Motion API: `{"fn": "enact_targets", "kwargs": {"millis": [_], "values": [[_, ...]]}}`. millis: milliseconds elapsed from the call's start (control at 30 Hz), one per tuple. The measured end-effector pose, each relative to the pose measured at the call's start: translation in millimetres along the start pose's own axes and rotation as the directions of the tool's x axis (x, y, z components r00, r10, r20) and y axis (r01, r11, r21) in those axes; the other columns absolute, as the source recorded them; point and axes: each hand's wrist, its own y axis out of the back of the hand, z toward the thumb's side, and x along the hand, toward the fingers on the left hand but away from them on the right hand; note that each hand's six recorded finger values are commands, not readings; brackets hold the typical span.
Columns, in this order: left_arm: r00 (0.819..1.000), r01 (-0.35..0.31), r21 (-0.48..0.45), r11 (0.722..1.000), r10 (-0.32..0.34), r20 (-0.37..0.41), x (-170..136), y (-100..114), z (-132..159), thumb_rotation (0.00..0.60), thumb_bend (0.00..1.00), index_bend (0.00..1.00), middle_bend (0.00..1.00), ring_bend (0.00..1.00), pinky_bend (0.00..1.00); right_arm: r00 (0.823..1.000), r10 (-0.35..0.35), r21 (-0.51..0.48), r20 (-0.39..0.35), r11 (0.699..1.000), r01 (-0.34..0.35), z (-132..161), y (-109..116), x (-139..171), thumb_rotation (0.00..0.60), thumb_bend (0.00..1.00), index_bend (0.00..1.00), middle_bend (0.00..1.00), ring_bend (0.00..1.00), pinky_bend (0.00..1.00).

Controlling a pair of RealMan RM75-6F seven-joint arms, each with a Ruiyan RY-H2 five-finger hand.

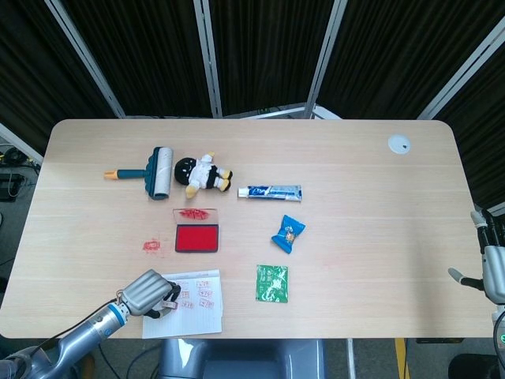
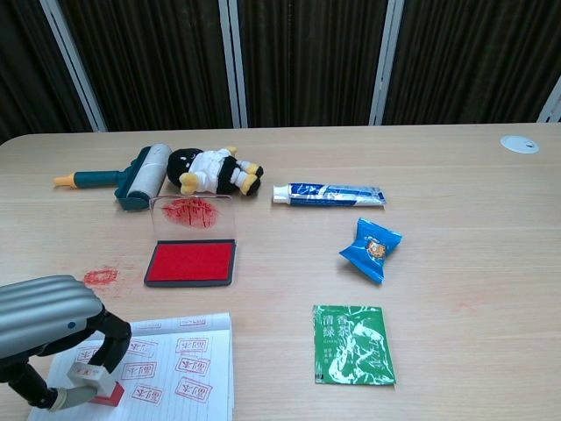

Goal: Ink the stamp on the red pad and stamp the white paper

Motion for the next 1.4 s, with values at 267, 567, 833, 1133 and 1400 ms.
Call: {"fn": "enact_targets", "kwargs": {"millis": [267, 567, 833, 1133, 1400], "values": [[1.0, 0.015, 0.003, 1.0, -0.015, -0.006, 1, -6, -3, 0.6, 0.49, 0.6, 0.58, 0.8, 0.74, 1.0, 0.001, 0.002, 0.002, 1.0, -0.001, 0, -1, 0, 0.6, 0.0, 0.0, 0.0, 0.0, 0.0], [1.0, 0.019, 0.005, 1.0, -0.019, -0.011, 2, -8, -4, 0.6, 0.49, 0.61, 0.58, 0.8, 0.74, 1.0, 0.003, 0.002, 0.004, 1.0, -0.003, 0, -1, 0, 0.6, 0.0, 0.0, 0.0, 0.0, 0.0], [1.0, 0.01, 0.005, 1.0, -0.01, -0.013, 3, -6, -5, 0.6, 0.49, 0.61, 0.58, 0.8, 0.74, 1.0, 0.004, 0.004, 0.005, 1.0, -0.004, -1, -2, -1, 0.6, 0.0, 0.0, 0.0, 0.0, 0.0], [0.999, -0.036, -0.02, 0.999, 0.036, -0.003, -1, 11, -2, 0.6, 0.49, 0.61, 0.58, 0.8, 0.74, 1.0, 0.002, 0.002, 0.003, 1.0, -0.002, 0, -1, 0, 0.6, 0.0, 0.0, 0.0, 0.0, 0.0], [0.994, -0.107, -0.048, 0.993, 0.109, 0.021, -15, 41, 6, 0.6, 0.49, 0.61, 0.58, 0.8, 0.74, 1.0, -0.004, -0.006, -0.003, 1.0, 0.004, 1, 2, 1, 0.6, 0.0, 0.0, 0.0, 0.0, 0.0]]}}
